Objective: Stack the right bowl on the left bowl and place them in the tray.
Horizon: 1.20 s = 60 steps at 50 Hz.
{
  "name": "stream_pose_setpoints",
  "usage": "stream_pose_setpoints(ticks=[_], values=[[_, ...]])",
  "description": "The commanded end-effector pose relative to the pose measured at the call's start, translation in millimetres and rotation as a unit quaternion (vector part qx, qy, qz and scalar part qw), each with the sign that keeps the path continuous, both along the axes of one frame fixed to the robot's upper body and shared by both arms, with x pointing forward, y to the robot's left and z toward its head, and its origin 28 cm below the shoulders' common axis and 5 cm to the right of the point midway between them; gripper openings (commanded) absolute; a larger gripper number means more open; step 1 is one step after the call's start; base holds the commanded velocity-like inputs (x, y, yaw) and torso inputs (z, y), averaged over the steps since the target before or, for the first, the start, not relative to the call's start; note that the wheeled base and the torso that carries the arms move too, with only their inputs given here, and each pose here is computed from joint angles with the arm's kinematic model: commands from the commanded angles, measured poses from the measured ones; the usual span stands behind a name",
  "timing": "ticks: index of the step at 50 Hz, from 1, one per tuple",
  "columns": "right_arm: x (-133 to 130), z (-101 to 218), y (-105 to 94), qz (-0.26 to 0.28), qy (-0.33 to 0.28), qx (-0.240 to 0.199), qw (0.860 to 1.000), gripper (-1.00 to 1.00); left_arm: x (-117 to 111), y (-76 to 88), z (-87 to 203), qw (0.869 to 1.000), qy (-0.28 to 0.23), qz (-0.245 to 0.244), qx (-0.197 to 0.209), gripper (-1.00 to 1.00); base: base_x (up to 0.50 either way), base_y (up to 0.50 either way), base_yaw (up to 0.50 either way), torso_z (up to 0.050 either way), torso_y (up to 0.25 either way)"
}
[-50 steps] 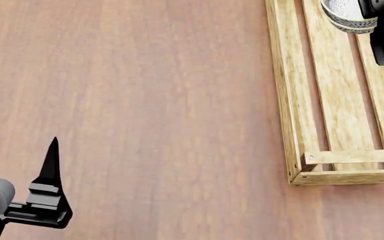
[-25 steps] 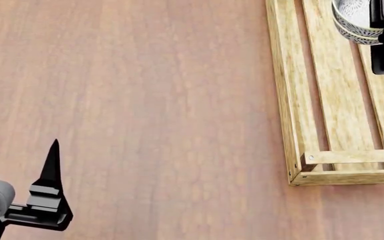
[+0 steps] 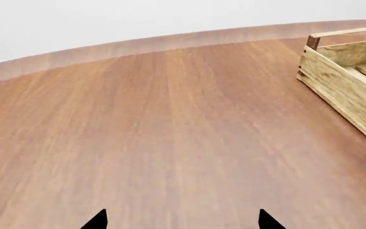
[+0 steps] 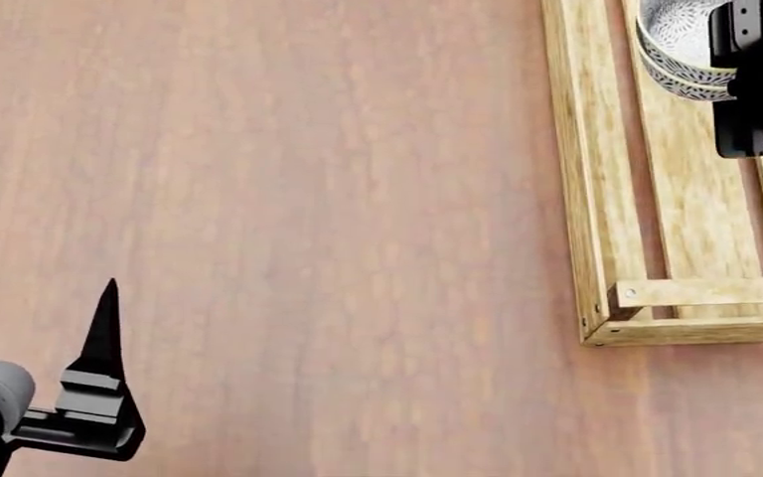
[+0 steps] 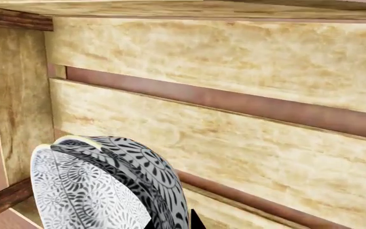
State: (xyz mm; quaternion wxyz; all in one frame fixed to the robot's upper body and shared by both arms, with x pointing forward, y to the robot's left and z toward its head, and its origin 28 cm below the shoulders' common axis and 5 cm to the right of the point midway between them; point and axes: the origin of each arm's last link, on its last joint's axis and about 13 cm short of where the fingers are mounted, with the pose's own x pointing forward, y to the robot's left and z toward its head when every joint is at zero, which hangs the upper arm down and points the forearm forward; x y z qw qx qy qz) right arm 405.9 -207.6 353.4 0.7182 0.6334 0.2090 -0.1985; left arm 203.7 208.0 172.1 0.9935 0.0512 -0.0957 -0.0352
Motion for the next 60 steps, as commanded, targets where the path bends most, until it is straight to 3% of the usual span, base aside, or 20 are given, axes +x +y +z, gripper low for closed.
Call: stream_pose_setpoints(ticks=[1,16,38,46,50,51,60], values=[[1.1,6.8,12.1,0.025,-0.033,0.008,0.999,-1.0,1.5,1.0,1.6,1.0,-0.013,-0.008,-0.01,1.0,0.0,0.0,0.0,0.0,0.0],[1.3,7.2,13.3,0.026,-0.034,0.003,0.999,-1.0,1.9,0.2,0.4,1.0,-0.013,0.005,0.005,1.0,0.0,0.0,0.0,0.002,-0.054],[2.4,3.5,14.9,0.028,-0.029,-0.003,0.999,-1.0,-0.1,1.6,1.8,1.0,-0.025,-0.003,-0.012,1.0,0.0,0.0,0.0,0.001,-0.021],[5.2,-5.9,15.9,0.019,-0.002,-0.002,1.0,-1.0,-1.3,2.1,1.6,0.999,-0.028,-0.004,-0.015,1.0,0.0,0.0,0.0,0.0,0.0],[5.6,-9.9,18.4,0.025,0.013,-0.023,0.999,-1.0,-2.3,2.5,1.6,0.999,-0.029,-0.004,-0.018,1.0,0.0,0.0,0.0,0.0,0.0],[5.6,-10.1,18.2,0.025,0.014,-0.02,0.999,1.0,-2.3,2.6,1.7,0.999,-0.029,-0.003,-0.018,1.0,0.0,0.0,0.0,0.0,0.0],[5.4,-7.4,19.0,0.024,0.016,-0.031,0.999,1.0,-2.4,2.5,2.3,0.999,-0.03,-0.003,-0.019,1.0,0.0,0.0,0.0,0.0,0.0]])
